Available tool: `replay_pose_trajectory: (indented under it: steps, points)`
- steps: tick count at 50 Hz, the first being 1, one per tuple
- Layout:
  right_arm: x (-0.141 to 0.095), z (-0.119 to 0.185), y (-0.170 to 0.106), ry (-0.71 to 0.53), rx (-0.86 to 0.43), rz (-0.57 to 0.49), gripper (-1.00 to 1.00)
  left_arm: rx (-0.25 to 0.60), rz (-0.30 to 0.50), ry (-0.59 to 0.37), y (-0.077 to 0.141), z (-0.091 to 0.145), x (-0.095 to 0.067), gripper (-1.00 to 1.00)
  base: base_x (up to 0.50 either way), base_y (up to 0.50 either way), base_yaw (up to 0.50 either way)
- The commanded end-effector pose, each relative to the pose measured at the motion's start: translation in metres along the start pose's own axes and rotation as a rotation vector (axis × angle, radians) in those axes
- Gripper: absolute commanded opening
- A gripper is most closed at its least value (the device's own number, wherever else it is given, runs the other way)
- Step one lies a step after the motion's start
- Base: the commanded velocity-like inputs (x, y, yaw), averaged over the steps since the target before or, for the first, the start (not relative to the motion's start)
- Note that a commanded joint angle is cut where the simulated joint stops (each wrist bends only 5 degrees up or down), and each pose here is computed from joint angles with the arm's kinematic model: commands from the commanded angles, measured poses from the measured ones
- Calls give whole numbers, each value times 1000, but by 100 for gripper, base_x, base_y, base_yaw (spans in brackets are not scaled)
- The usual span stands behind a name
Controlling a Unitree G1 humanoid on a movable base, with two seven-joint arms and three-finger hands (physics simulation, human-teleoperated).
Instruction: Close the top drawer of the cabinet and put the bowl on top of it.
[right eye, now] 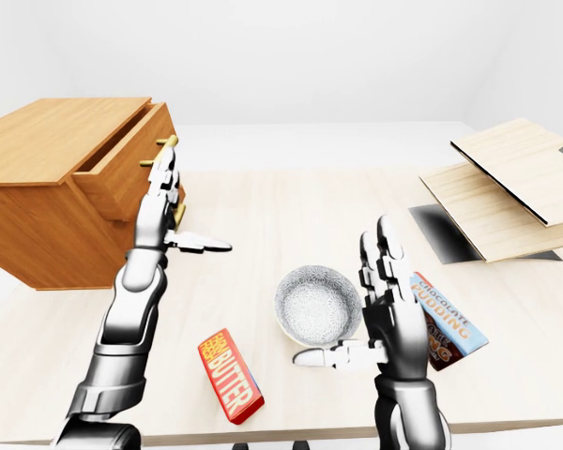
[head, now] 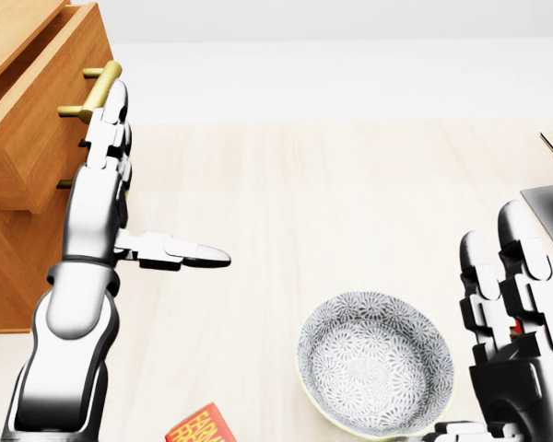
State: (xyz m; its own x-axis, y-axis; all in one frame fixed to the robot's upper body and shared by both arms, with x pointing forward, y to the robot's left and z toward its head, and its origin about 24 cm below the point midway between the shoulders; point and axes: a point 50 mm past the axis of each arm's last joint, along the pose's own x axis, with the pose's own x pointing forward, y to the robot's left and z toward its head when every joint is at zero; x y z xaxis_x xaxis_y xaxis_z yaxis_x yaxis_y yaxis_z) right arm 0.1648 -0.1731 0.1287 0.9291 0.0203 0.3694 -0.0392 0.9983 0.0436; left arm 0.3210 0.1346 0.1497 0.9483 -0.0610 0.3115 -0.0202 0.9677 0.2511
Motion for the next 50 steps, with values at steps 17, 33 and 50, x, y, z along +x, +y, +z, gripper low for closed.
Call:
replay_pose_trajectory:
  steps: [17,33,50]
  points:
    - [1,0,-1,8,7,-7,100,-142,62,86,26,-18,19,100,0,0,0]
    - [0,1,-1,6,7,-6,100,-184,43,143,27,-30,22,100,0,0,0]
    - [2,-1,-1,6,10,-7,100,-188,85,228,41,-48,25,100,0,0,0]
